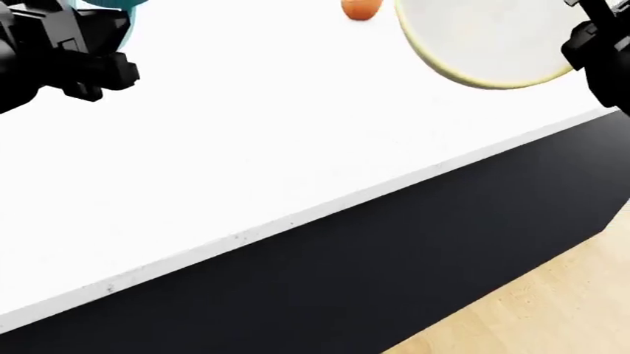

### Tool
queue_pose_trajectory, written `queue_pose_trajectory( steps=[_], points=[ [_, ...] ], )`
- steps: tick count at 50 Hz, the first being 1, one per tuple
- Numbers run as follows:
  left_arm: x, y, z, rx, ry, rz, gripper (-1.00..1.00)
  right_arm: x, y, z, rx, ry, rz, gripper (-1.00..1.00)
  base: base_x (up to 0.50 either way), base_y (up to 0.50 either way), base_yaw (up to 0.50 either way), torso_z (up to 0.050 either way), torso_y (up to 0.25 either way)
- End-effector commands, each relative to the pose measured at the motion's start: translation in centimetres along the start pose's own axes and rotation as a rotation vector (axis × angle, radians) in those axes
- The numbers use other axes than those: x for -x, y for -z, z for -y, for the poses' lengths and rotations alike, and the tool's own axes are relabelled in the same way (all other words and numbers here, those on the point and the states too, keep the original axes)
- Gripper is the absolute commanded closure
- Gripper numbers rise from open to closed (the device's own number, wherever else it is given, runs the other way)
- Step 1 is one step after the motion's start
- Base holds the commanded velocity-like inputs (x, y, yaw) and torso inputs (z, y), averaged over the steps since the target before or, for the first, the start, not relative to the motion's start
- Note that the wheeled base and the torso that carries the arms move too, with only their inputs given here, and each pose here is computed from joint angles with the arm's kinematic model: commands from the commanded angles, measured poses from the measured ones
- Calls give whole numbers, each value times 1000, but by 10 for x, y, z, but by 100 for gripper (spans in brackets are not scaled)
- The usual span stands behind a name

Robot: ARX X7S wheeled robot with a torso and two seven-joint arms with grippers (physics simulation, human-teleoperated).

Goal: Pick the teapot and bowl and place them in the sink. Then turn on the water.

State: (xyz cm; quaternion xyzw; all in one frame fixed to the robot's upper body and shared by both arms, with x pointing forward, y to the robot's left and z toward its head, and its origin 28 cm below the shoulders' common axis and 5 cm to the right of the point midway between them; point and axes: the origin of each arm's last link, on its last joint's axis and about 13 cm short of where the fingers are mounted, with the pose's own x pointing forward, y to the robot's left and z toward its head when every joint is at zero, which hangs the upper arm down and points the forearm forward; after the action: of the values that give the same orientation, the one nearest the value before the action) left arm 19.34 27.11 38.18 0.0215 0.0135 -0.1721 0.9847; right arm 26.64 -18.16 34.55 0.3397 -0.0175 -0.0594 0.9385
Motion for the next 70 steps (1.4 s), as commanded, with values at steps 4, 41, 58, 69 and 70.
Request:
queue_pose_trajectory(
  steps=[4,41,58,69,70],
  points=[
    [5,-5,-1,-2,-7,84,100,9,-1,20,-60,-82,-101,100,-46,24,-500,0,3],
    [5,1,15,1,17,204,100,21,3,28,-96,-63,-35,100,-48,33,-500,1,2],
    [7,4,15,11,19,216,100,24,6,32,-37,-35,29,100,-146,145,-459,1,1],
    [5,6,14,18,20,222,100,27,-1,40,-133,0,55,100,-77,83,-483,1,1],
    [5,7,14,19,20,223,100,28,-1,41,-136,4,54,100,-15,18,-500,0,0]
  ],
)
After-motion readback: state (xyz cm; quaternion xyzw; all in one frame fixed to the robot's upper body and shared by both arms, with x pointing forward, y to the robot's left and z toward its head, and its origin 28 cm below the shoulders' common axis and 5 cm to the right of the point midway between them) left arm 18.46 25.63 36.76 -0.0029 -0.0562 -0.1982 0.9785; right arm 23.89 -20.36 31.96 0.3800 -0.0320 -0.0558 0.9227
